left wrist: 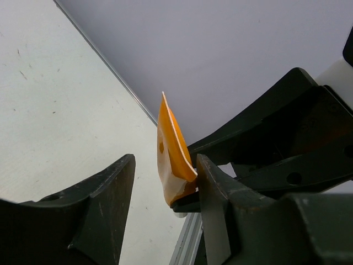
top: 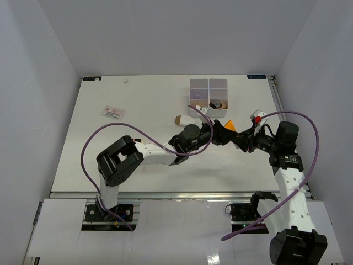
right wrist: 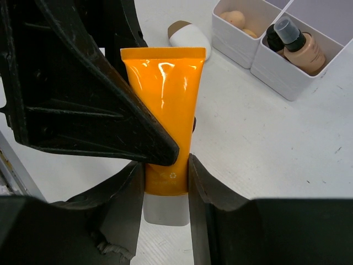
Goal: Organize the makeup
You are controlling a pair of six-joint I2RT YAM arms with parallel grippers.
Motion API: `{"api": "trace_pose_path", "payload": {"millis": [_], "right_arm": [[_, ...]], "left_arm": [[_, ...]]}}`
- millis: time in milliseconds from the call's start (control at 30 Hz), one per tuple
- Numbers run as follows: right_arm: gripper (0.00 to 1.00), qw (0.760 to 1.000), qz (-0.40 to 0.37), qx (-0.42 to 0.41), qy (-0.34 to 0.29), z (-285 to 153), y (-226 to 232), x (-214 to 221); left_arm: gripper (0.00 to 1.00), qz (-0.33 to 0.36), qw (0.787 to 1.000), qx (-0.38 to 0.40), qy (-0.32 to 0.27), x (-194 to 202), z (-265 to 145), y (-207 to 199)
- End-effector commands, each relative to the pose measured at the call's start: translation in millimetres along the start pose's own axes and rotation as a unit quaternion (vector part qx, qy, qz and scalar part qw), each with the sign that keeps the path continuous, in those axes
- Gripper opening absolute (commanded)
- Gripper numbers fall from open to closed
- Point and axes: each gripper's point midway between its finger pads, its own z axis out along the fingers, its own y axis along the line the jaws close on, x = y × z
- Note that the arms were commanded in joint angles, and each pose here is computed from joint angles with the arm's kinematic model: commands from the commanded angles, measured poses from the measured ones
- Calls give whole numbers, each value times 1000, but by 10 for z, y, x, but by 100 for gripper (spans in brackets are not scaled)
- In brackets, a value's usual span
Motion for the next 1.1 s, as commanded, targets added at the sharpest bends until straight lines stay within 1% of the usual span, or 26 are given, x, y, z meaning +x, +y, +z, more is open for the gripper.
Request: {"api": "trace_pose_path", "payload": {"millis": [0, 67, 100, 133, 200, 233, 333, 400, 567, 633, 700, 800, 900, 967, 1067], "right_arm": [[24, 999, -22, 9, -21, 6, -39, -113], [26, 1000, -22, 6, -20, 10, -30, -103], [30, 999, -24, 5, -21, 10, -26, -102], [36, 999, -27, 3, -21, 9, -19, -102], [54, 999, -34, -4, -22, 5, 8, -103], [67, 999, -36, -7, -21, 0, 21, -101], [82, 998, -48, -19, -22, -14, 73, -106], [89, 997, -66, -32, -22, -23, 118, -108], [93, 995, -84, -47, -18, -45, 176, -81], [93, 995, -86, -46, -15, -48, 167, -81], [93, 995, -86, -48, -13, -45, 167, -73], [93, 995, -84, -53, -10, -51, 181, -70], [96, 993, -101, -59, -4, -58, 177, -62], [98, 991, -115, -70, 2, -68, 195, -60], [97, 987, -123, -100, 22, -111, 289, 1]], "left_arm": [[53, 7, 1000, 15, -13, -112, 66, -150], [47, 14, 1000, 15, -10, -113, 73, -156], [46, 17, 1000, 16, -9, -118, 75, -163], [45, 20, 1000, 16, -8, -125, 77, -170], [42, 28, 999, 17, -6, -144, 79, -188], [42, 35, 999, 18, -7, -168, 81, -206], [41, 51, 998, 19, -7, -215, 39, -242], [41, 66, 998, 17, -1, -216, -15, -226], [39, 86, 996, 5, 8, -331, -206, -129], [37, 96, 995, -5, 18, -335, -288, -27], [36, 105, 994, -5, 18, -411, -385, -25], [38, 116, 993, -17, 29, -397, -507, 85], [44, 134, 990, -34, 34, -457, -649, 162], [51, 150, 987, -47, 41, -545, -735, 197], [61, 182, 980, -58, 58, -675, -849, 207]]}}
